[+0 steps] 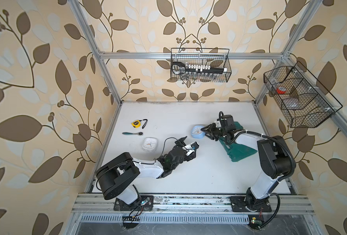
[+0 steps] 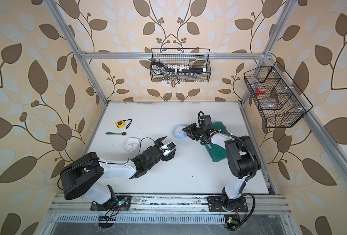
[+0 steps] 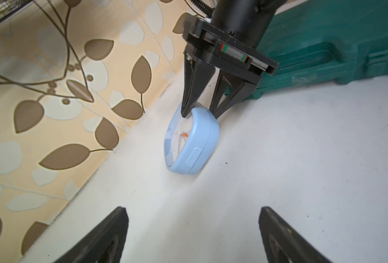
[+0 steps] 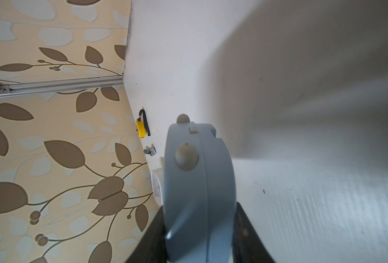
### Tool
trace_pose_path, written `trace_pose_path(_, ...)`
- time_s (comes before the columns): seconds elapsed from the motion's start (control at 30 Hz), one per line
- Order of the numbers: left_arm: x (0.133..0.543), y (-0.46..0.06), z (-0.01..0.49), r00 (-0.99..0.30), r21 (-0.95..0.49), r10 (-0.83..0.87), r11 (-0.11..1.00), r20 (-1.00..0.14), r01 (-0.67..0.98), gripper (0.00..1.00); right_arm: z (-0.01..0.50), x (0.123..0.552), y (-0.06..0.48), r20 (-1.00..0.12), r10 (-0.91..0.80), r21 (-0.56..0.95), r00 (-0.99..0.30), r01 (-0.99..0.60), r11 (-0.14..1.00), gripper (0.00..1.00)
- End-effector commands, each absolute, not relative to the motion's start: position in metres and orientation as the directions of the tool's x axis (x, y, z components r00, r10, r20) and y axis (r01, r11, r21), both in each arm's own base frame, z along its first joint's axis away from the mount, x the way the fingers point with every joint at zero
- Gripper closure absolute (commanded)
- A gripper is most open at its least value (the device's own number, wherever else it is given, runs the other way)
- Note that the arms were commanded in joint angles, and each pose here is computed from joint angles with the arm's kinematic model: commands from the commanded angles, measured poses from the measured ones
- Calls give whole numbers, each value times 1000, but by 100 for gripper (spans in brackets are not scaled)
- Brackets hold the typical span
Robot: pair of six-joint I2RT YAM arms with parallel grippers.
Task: Insert the battery into the alarm
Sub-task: Adjust the alarm at the center of the board.
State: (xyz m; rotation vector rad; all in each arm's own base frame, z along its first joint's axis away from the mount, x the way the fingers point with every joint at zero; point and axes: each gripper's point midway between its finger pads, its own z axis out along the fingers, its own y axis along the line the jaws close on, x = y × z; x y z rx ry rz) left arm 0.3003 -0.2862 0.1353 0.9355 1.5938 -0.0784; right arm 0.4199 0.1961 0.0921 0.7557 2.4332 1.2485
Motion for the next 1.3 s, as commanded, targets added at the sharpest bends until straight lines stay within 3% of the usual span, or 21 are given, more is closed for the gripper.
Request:
trace_pose_path(0.0, 300, -272, 154, -31, 242, 327, 757, -944, 607, 9, 99, 438, 201, -92, 575, 826, -813, 260, 500, 68)
trace_pose_path(0.17, 316, -230, 167, -155, -19, 81, 831, -985, 557, 7, 86, 445, 206, -86, 577, 815, -812, 275, 510, 68)
trace_pose_path(0.5, 334, -195, 175, -233, -162, -61, 880, -971, 446, 1, 60, 452, 225, -68, 564, 802, -823, 291, 522, 66)
trace_pose_path(0.73, 343, -182, 172, -284, -226, -118, 894, -952, 387, 1, 53, 453, 227, -67, 557, 809, -828, 282, 516, 39)
trace_pose_path(0.9, 347, -173, 172, -313, -270, -165, 904, -935, 331, 1, 47, 451, 226, -66, 552, 803, -831, 284, 523, 27)
trace_pose_path(1.13, 354, -143, 162, -436, -353, -269, 928, -859, 122, 1, 42, 434, 213, -124, 524, 732, -843, 279, 622, 7)
trace_pose_path(1.27, 353, -117, 153, -486, -417, -378, 908, -788, -30, 1, 46, 419, 205, -183, 498, 684, -848, 253, 684, 3)
